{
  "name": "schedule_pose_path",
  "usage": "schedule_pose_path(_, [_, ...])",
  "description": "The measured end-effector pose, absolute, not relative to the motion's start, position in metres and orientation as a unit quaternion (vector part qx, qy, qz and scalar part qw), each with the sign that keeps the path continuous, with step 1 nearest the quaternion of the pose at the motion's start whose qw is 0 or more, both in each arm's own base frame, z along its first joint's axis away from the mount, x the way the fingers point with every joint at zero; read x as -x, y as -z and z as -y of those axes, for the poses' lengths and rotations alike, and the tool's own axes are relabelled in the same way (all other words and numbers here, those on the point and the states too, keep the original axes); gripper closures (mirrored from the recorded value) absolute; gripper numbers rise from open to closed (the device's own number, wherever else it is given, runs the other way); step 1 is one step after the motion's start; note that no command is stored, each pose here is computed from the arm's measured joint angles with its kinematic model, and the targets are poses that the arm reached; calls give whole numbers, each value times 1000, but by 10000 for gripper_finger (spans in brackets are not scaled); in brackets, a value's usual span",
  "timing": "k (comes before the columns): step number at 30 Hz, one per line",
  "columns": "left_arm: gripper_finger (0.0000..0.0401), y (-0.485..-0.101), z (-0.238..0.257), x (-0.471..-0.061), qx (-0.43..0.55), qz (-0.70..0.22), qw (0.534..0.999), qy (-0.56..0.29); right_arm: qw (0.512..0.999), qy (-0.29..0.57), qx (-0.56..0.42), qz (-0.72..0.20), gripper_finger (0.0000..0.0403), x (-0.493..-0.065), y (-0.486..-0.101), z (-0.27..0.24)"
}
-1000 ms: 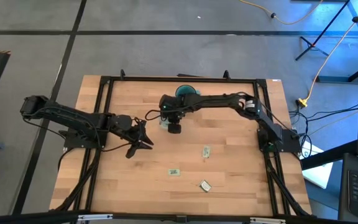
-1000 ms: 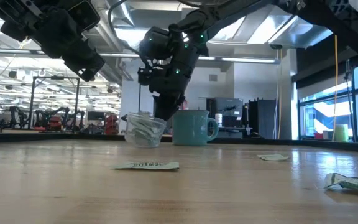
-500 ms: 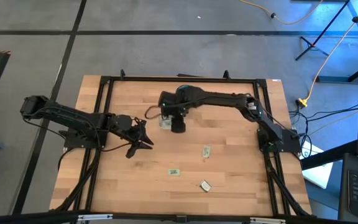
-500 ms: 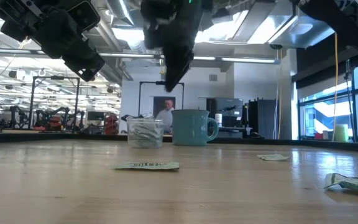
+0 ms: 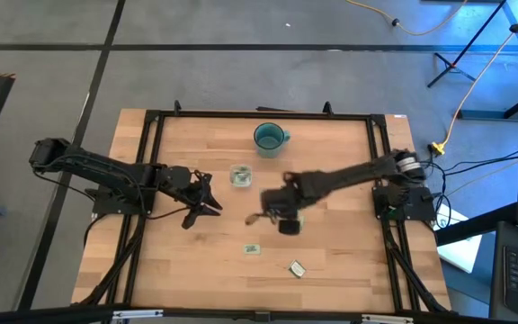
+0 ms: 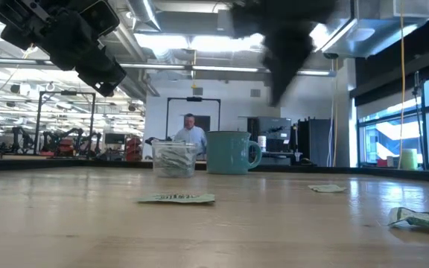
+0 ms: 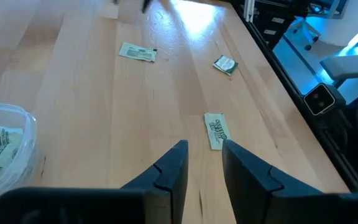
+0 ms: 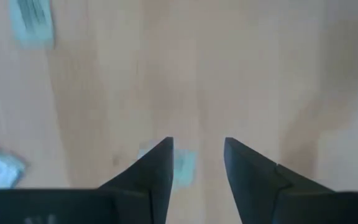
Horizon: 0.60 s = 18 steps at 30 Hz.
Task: Pick and place Stevia / Truvia into bins
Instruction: Put the green stevia packet into the transparent container
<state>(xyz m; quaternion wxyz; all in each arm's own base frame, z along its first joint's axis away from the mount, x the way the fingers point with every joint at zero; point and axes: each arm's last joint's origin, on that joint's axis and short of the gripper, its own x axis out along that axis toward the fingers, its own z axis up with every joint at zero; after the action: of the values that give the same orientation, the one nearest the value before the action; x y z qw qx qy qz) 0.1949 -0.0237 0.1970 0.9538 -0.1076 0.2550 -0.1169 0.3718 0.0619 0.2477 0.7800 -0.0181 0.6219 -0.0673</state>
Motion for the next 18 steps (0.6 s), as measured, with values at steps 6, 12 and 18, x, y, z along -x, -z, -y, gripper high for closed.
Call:
schedule_pose_path(6, [308, -197, 24, -195, 101, -253, 955, 119, 771, 82, -3, -632, 258, -329, -206, -87])
schedule_pose_path(12, [308, -198, 24, -196, 94, -246, 957, 121, 774, 46, 9, -632, 269, -311, -158, -96])
schedule_pose_path(18, [308, -199, 24, -196, 104, -241, 957, 119, 774, 37, -2, -633, 304, -302, -138, -94])
